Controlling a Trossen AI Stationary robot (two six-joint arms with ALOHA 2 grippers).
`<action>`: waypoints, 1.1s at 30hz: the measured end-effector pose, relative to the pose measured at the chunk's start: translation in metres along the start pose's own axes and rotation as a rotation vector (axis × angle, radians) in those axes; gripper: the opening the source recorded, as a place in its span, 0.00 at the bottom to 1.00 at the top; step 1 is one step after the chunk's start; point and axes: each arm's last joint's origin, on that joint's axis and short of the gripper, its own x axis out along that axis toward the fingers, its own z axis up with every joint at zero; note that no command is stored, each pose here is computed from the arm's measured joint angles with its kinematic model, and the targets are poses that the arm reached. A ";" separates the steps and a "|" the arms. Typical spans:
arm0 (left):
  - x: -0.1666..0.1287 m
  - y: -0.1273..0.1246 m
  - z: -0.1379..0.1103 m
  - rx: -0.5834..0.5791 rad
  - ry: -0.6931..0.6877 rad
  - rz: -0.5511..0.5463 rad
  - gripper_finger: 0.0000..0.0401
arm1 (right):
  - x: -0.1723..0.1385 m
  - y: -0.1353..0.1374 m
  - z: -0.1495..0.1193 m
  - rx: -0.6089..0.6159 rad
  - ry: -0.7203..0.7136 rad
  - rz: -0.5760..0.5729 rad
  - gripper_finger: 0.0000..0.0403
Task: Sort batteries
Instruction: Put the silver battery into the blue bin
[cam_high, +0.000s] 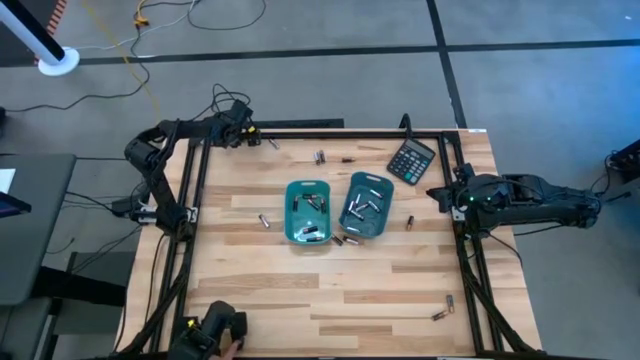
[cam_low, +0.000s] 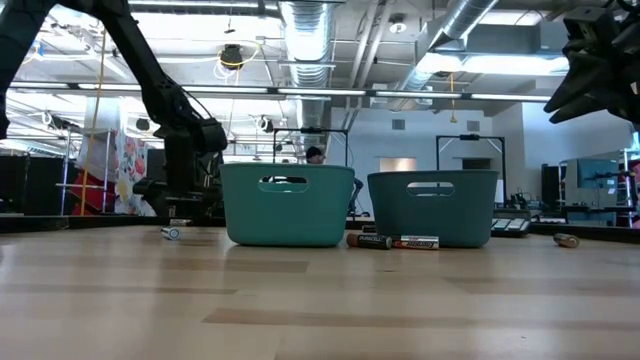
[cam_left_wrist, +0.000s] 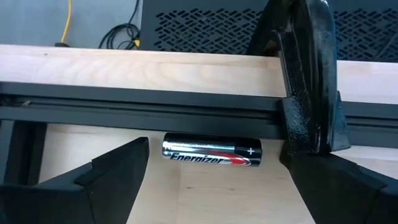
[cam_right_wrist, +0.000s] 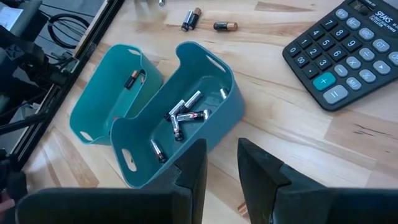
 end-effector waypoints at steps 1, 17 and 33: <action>0.001 0.000 -0.001 -0.007 0.003 0.006 0.93 | 0.000 0.000 0.000 0.000 0.000 0.000 0.27; 0.002 0.002 0.004 0.012 -0.037 -0.003 0.85 | 0.000 0.000 0.000 0.018 0.000 0.000 0.27; 0.003 0.001 0.003 0.010 -0.016 -0.028 0.62 | 0.000 0.000 0.000 0.018 -0.001 0.000 0.27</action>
